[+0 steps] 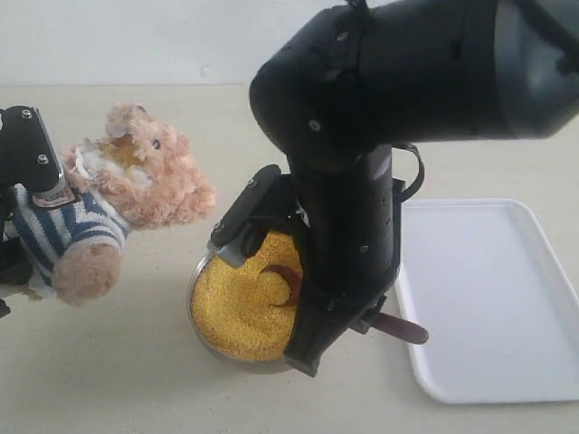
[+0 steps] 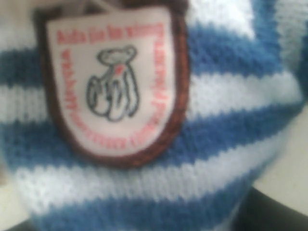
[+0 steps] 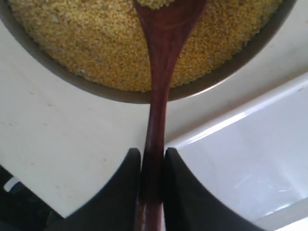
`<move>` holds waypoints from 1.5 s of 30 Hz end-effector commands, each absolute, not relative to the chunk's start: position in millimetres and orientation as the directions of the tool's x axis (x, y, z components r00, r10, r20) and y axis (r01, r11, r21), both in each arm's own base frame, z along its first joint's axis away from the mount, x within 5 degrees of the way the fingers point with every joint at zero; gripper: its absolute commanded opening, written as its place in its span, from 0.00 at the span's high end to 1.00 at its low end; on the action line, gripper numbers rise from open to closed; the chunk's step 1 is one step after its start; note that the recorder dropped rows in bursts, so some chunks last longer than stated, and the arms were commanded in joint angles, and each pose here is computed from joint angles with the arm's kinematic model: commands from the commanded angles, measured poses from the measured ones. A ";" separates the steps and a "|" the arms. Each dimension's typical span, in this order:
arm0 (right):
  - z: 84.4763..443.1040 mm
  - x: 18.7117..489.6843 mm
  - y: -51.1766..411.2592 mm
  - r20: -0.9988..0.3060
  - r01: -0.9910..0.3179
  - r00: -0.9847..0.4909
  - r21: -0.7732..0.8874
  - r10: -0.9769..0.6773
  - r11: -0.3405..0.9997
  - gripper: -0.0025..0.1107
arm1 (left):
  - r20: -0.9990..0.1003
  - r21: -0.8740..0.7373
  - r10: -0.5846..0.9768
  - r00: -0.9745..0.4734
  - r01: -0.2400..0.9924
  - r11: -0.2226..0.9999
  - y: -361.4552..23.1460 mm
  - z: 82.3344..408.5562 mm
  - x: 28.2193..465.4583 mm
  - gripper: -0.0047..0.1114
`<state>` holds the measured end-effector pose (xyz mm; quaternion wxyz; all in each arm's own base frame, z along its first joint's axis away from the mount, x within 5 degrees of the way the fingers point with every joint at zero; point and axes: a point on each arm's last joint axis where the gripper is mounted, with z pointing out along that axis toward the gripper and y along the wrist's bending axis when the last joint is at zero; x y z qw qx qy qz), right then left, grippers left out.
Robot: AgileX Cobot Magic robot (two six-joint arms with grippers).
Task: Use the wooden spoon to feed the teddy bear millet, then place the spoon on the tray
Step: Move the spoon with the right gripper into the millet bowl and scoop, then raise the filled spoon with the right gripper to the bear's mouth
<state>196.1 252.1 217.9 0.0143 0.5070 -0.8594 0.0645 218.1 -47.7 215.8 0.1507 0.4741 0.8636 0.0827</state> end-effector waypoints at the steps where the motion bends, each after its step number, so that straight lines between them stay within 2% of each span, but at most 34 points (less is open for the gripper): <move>1: 226.4 201.4 249.0 0.049 -0.851 -0.523 0.023 -0.851 0.524 0.98 | -0.215 0.294 0.835 -0.507 0.781 0.550 -49.8 218.7 218.6 0.93; 8: 245.4 210.4 236.5 -0.034 -0.794 -0.598 0.163 -0.801 0.585 0.98 | -0.222 0.290 0.831 -0.510 0.779 0.556 -50.4 218.8 218.6 0.93; 16: 253.7 206.6 239.6 -0.076 -0.767 -0.619 0.274 -0.782 0.580 0.98 | -0.252 0.290 0.821 -0.513 0.769 0.570 -52.2 219.4 220.1 0.93; 32: 321.6 238.2 280.0 -0.318 -0.742 -0.669 0.334 -0.672 0.581 0.98 | -0.262 0.283 0.814 -0.518 0.765 0.578 -53.0 219.5 220.2 0.93; 45: 312.6 260.7 316.6 -0.315 -0.687 -0.718 0.462 -0.621 0.561 0.98 | -0.262 0.283 0.814 -0.518 0.765 0.578 -53.0 219.5 220.2 0.93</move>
